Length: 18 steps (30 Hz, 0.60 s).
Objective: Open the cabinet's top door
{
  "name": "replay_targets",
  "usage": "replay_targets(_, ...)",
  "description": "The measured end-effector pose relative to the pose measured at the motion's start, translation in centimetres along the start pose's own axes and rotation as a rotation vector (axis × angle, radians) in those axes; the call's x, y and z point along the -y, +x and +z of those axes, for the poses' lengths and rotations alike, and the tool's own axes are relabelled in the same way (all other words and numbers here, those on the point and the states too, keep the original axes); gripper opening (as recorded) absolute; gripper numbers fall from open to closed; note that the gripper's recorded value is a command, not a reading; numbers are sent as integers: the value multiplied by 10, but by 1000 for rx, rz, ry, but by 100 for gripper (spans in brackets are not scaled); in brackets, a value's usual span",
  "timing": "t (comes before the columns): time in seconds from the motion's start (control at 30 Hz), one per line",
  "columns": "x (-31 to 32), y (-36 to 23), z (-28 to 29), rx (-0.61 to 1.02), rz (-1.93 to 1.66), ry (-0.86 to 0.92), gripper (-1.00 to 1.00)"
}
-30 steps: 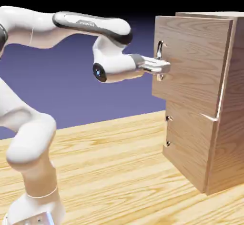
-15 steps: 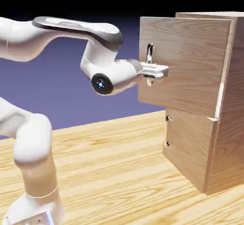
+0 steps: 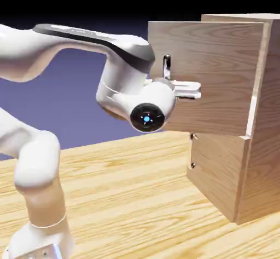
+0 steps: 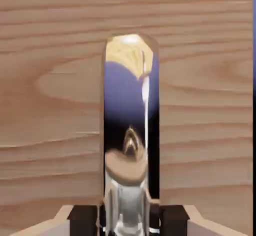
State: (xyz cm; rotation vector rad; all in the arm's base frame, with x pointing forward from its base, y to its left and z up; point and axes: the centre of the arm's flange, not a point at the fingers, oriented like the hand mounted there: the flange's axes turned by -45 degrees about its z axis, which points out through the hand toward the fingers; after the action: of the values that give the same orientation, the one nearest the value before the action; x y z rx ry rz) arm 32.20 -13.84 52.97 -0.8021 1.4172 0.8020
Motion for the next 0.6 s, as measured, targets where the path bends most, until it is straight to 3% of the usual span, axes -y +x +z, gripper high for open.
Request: replay_targets(0.6, 84, 0, -91, 0, 0, -433, -100)
